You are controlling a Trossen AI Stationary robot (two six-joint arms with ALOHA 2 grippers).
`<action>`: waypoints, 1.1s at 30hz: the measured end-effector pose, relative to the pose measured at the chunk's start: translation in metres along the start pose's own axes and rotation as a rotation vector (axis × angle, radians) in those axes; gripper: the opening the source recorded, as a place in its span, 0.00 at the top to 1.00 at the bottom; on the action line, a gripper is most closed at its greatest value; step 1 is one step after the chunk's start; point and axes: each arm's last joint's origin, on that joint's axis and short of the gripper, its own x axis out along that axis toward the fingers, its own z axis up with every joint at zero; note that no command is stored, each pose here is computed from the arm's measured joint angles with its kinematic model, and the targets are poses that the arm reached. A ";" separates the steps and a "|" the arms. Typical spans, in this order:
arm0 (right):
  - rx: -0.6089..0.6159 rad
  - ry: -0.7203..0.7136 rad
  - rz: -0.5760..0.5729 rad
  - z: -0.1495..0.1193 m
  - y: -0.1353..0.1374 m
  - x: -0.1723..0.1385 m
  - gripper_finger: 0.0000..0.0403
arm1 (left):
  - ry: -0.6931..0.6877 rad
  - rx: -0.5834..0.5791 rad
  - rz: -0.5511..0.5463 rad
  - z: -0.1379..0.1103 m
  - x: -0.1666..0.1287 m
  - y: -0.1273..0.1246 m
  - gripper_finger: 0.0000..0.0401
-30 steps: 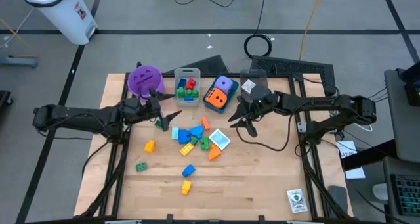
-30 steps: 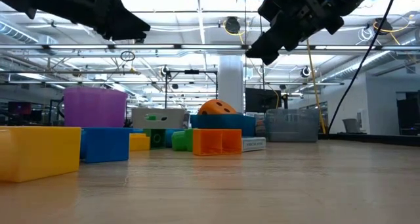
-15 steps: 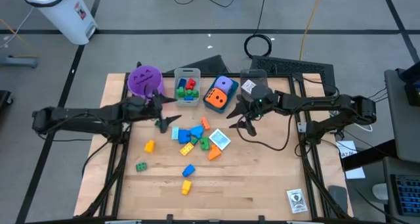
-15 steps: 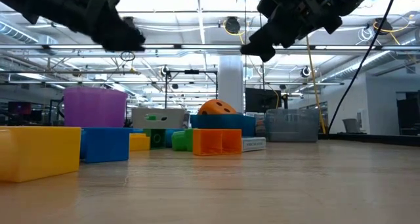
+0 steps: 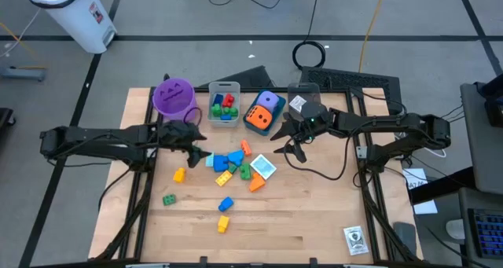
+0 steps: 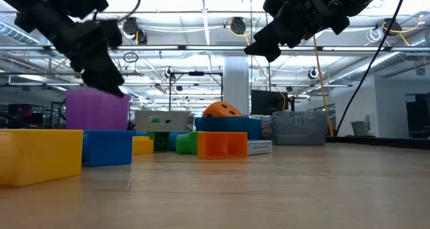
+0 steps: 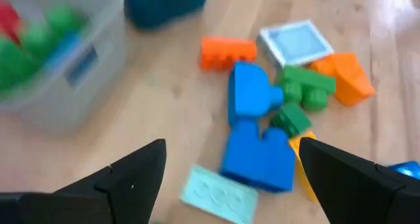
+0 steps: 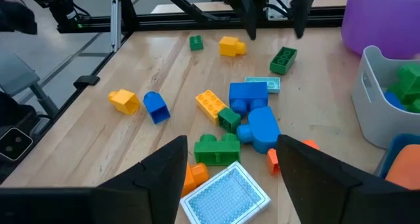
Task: Pick & Place Toys
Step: Put the blue game piece into the gray bin
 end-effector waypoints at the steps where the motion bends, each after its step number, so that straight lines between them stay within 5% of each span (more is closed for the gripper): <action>1: 0.000 0.000 0.001 0.000 0.000 0.000 0.43 | 0.033 -0.041 -0.010 -0.002 0.003 0.000 0.12; 9: 0.008 0.015 0.005 -0.002 0.000 0.000 0.43 | 0.207 -0.268 -0.053 -0.013 0.033 -0.007 0.12; 29: 0.045 0.132 0.019 -0.016 0.002 0.000 0.43 | 0.235 -0.435 -0.094 -0.020 0.072 -0.024 0.13; 33: 0.053 0.146 0.020 -0.029 0.002 0.001 0.43 | 0.229 -0.456 -0.102 -0.020 0.076 -0.026 0.19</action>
